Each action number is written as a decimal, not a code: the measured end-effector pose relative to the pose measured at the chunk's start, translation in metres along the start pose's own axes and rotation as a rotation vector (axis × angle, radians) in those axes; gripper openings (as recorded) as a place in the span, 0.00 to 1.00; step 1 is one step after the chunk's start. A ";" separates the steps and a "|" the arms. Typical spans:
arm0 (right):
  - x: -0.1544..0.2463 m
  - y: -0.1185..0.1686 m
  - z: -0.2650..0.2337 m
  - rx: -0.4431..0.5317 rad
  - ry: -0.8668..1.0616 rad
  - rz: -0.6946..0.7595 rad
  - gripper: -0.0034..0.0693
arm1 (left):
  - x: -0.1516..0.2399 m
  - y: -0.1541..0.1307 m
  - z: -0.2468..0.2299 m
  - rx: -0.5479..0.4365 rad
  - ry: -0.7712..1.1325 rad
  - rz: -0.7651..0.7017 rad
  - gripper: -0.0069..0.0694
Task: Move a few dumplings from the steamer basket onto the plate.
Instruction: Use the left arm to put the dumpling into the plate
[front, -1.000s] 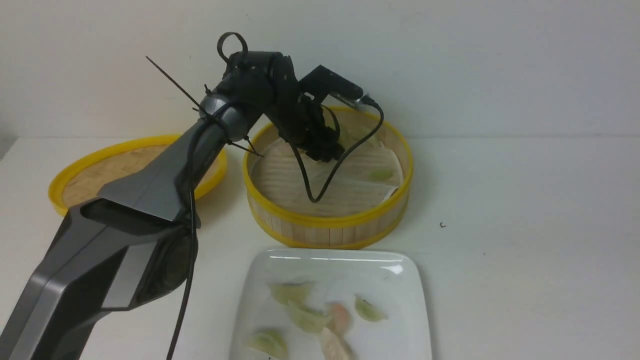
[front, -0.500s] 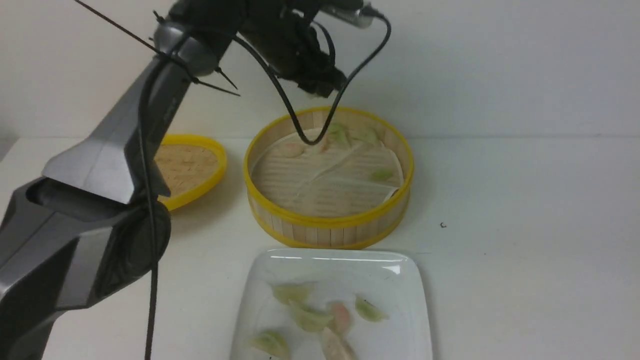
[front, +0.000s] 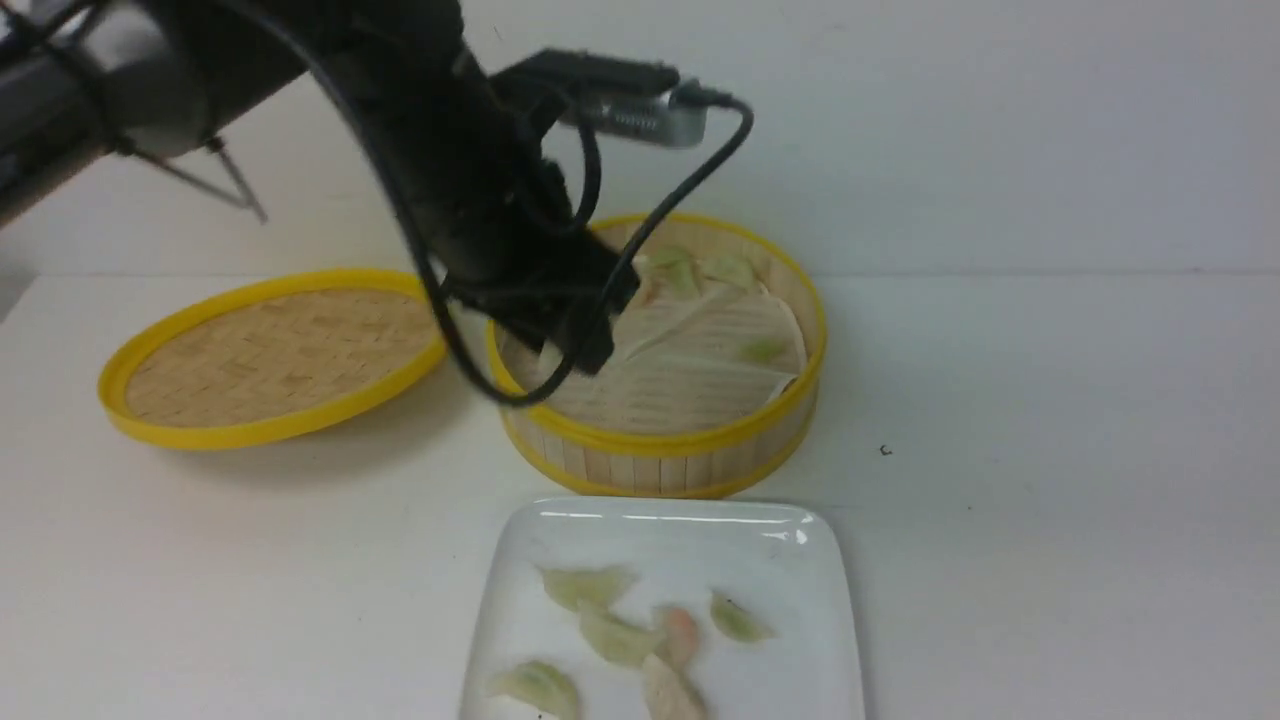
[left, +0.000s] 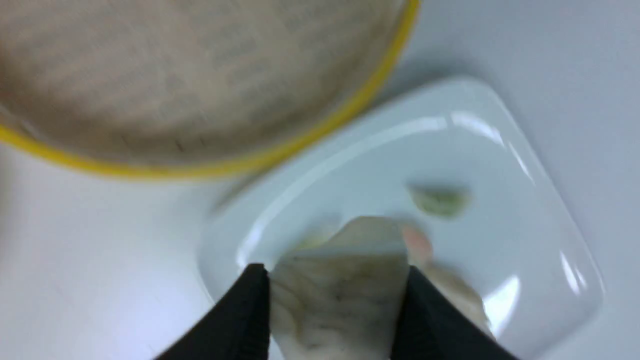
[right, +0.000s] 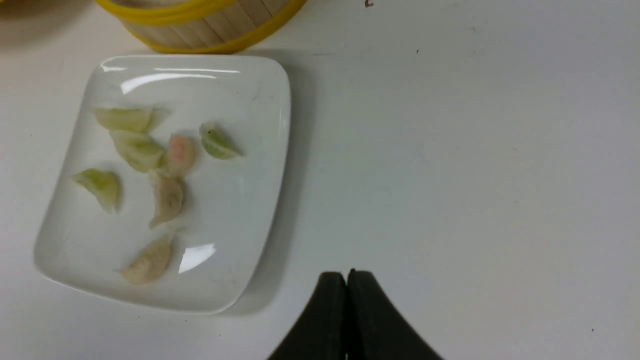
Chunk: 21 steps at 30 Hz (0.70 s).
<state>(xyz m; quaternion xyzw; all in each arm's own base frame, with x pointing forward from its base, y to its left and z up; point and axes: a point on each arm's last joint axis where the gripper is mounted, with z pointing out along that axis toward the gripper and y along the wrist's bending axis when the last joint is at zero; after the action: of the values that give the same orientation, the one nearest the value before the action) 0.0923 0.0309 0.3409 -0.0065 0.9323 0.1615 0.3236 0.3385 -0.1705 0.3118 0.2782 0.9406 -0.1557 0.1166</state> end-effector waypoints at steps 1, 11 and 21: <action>0.000 0.000 0.000 0.000 0.000 -0.006 0.03 | 0.022 -0.004 0.007 0.029 0.058 -0.022 0.45; 0.000 0.002 0.000 -0.017 0.000 -0.032 0.03 | 0.087 -0.026 0.085 0.060 0.222 0.041 0.45; 0.000 0.005 0.000 -0.058 0.001 -0.033 0.03 | 0.082 -0.044 0.119 0.044 0.193 0.130 0.60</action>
<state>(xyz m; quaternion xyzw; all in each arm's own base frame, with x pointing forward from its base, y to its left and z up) 0.0914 0.0359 0.3424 -0.0313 0.9272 0.1832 0.3252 0.2621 -0.2078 0.1870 0.3547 0.9238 -0.1408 0.0294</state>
